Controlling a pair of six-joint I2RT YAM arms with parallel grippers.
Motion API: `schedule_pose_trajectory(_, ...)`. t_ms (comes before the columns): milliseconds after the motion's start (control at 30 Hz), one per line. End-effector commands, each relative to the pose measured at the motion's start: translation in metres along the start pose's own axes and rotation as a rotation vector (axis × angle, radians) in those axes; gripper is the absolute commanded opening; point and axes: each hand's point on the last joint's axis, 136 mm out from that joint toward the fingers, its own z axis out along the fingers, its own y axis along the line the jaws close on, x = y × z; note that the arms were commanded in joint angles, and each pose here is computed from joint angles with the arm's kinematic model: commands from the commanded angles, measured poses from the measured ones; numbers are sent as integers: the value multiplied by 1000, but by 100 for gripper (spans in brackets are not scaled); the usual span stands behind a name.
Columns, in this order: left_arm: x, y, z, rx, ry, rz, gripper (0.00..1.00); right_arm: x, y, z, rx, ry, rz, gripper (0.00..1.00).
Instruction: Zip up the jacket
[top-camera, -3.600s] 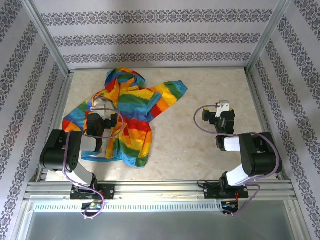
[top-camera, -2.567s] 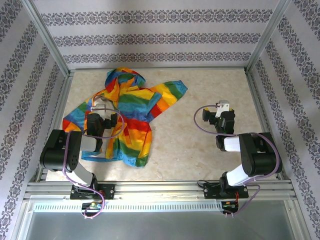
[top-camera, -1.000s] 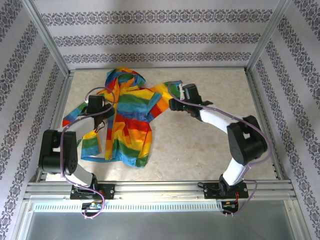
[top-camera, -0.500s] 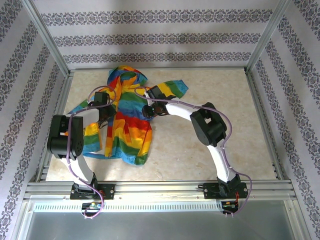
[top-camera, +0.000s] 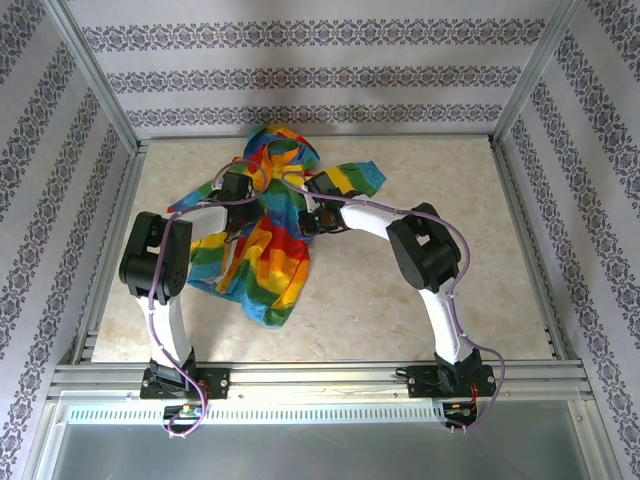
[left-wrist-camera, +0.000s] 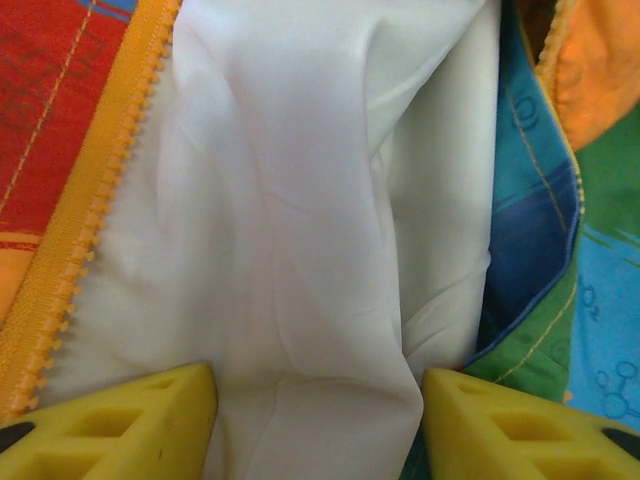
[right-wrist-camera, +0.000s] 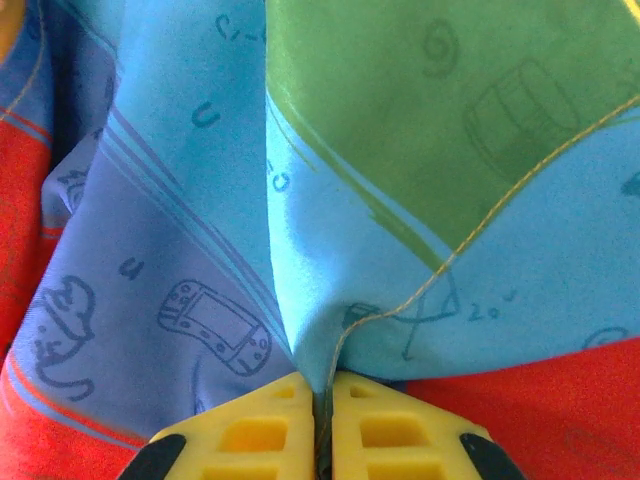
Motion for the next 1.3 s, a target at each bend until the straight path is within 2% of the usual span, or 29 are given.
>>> schedule_pose_trajectory(0,63,-10,21,0,195,52,54,50,-42,-4,120,125,85,9)
schedule_pose_trajectory(567,150,-181,28,202,289,361,52,110,-103,-90,215,62,237,7)
schedule_pose_trajectory(733,140,-201,5,231,261,414,52,114,-126,-106,228,48,291,7)
schedule_pose_trajectory(867,111,-201,-29,241,182,467,53,113,-137,-111,220,47,319,9)
schedule_pose_trajectory(933,101,-193,-38,244,177,475,53,111,-139,-109,198,48,340,9)
schedule_pose_trajectory(1067,90,-154,-39,198,189,441,53,104,-142,-105,192,64,348,9)
schedule_pose_trajectory(1267,105,-85,-27,151,255,346,52,88,-142,-97,163,84,335,9)
